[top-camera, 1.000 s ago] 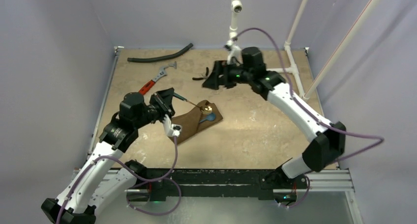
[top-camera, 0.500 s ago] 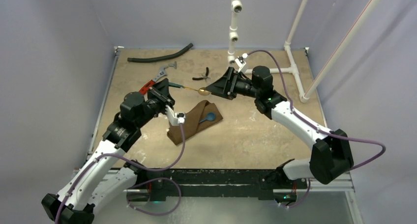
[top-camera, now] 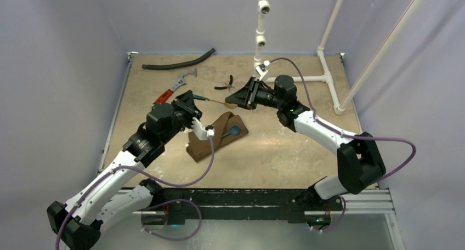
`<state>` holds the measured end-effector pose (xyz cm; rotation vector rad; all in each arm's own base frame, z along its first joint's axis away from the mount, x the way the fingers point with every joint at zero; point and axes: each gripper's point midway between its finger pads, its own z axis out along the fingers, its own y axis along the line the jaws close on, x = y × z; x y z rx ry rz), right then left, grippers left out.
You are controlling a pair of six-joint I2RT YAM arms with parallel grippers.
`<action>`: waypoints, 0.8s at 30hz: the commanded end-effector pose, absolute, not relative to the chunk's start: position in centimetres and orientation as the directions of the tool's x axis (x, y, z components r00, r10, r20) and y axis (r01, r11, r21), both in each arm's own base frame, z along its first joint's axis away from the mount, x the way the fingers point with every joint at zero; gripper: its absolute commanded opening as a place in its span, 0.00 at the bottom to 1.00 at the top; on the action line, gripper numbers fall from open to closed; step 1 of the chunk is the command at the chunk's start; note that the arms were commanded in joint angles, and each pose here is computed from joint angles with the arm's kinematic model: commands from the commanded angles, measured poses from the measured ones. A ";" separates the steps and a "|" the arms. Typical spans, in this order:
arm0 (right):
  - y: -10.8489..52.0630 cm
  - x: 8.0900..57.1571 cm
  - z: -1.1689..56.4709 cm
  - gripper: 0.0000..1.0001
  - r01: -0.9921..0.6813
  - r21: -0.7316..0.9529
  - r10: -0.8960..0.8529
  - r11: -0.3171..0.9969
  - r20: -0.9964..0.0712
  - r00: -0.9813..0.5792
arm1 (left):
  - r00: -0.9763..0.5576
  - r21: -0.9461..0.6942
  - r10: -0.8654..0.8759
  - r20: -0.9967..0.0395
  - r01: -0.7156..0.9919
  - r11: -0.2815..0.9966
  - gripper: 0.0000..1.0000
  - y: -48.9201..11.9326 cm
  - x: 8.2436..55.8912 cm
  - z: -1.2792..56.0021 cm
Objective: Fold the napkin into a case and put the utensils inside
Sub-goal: Pass from the left arm to the right
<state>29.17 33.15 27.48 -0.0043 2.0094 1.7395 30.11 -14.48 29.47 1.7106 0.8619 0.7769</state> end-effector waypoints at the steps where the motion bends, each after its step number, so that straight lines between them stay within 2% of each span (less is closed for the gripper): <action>1: 33.9 28.9 28.7 0.31 -0.346 0.926 0.280 0.153 -0.376 -0.883 | 0.490 0.969 0.866 0.098 0.152 -0.196 0.00 -14.2 30.7 30.7; 4: 34.0 28.8 27.6 0.46 -0.316 0.935 0.262 0.163 -0.350 -0.900 | 0.455 0.968 0.885 0.104 0.158 -0.195 0.00 -13.9 31.2 30.6; 7: 33.8 28.4 26.9 0.49 -0.280 0.945 0.261 0.168 -0.317 -0.912 | 0.436 0.965 0.892 0.118 0.162 -0.207 0.00 -13.7 31.5 30.3; 9: 33.7 28.2 27.0 0.47 -0.271 0.949 0.265 0.164 -0.307 -0.914 | 0.439 0.962 0.889 0.129 0.162 -0.220 0.00 -13.8 31.4 29.9; 11: 33.7 28.2 27.2 0.38 -0.269 0.952 0.273 0.149 -0.301 -0.914 | 0.453 0.959 0.880 0.141 0.158 -0.235 0.00 -14.0 31.1 29.5; 16: 33.7 27.7 27.9 0.02 -0.248 0.964 0.256 0.093 -0.264 -0.930 | 0.455 0.957 0.875 0.165 0.139 -0.253 0.00 -14.1 30.8 29.4; 18: 33.6 27.8 27.9 0.00 -0.246 0.965 0.260 0.094 -0.262 -0.929 | 0.465 0.952 0.870 0.166 0.155 -0.264 0.00 -14.2 30.6 29.0; 19: 33.4 28.1 28.0 0.00 -0.249 0.964 0.272 0.098 -0.266 -0.925 | 0.474 0.945 0.864 0.168 0.171 -0.277 0.14 -14.3 30.5 28.5; 20: 33.0 28.5 28.0 0.00 -0.252 0.962 0.285 0.105 -0.272 -0.919 | 0.487 0.939 0.858 0.163 0.190 -0.287 0.49 -14.4 30.2 28.0; 21: 32.5 29.0 27.9 0.00 -0.267 0.956 0.296 0.124 -0.292 -0.909 | 0.494 0.933 0.856 0.151 0.216 -0.289 0.69 -14.4 30.0 27.3; 22: 32.0 29.6 27.5 0.00 -0.270 0.950 0.303 0.155 -0.306 -0.903 | 0.496 0.925 0.859 0.129 0.251 -0.284 0.77 -14.4 29.9 26.5; 24: 30.7 30.7 26.3 0.00 -0.274 0.935 0.298 0.224 -0.333 -0.894 | 0.464 0.886 0.885 0.032 0.397 -0.240 0.86 -14.1 29.4 24.0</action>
